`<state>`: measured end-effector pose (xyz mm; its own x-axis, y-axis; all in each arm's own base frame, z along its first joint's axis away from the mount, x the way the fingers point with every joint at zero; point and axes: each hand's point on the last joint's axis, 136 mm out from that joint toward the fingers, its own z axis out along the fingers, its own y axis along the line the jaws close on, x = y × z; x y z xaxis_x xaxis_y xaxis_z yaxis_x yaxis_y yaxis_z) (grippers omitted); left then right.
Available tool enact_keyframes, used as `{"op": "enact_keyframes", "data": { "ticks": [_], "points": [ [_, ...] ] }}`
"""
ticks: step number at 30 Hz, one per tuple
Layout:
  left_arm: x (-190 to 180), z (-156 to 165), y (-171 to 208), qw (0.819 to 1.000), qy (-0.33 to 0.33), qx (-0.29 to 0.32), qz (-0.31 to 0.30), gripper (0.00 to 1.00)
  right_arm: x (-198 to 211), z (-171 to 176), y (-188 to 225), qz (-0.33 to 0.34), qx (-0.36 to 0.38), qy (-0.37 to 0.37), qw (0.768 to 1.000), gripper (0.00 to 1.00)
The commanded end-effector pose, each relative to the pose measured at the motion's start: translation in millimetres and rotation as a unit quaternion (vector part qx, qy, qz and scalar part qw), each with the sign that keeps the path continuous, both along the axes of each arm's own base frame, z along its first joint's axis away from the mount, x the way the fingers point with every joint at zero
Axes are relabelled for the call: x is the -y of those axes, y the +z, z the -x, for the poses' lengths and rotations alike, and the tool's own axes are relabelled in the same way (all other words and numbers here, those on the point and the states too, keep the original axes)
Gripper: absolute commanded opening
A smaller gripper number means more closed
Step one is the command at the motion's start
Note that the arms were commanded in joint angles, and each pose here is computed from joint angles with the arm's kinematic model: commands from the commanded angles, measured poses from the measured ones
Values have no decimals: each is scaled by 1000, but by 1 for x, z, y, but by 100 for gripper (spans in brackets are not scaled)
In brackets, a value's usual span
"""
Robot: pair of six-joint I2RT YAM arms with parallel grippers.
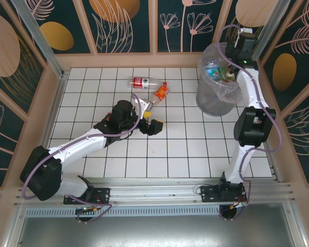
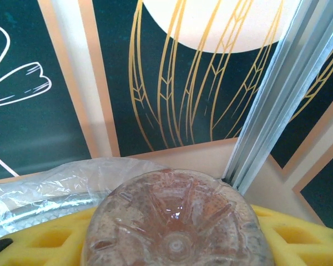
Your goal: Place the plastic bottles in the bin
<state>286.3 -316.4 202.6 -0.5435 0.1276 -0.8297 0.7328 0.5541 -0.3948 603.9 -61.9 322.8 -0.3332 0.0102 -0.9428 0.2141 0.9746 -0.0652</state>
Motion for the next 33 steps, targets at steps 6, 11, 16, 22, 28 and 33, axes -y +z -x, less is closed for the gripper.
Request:
{"op": "enact_keyframes", "data": {
  "ticks": [6, 11, 16, 22, 28, 33],
  "points": [
    [2, 1, 1, 1000, -6, 4, 0, 99, -32, 11, -68, -34, -120, 47, 991, 75],
    [2, 2, 1, 1000, -7, 5, 1, 99, -48, 16, -48, -54, -104, 80, 990, 82],
    [2, 2, 2, 1000, -7, 7, 1, 99, -48, 21, -37, -56, -87, 79, 992, 81],
    [0, -6, 4, 1000, 16, 5, 0, 99, -54, 30, 0, -66, -43, 96, 992, 81],
    [-1, -27, -10, 998, 51, -5, -38, 99, -61, 46, 29, -84, -18, 110, 990, 81],
    [-4, -51, -20, 994, 84, -5, -68, 97, -52, 68, 45, -88, -2, 82, 993, 81]
  ]
}}
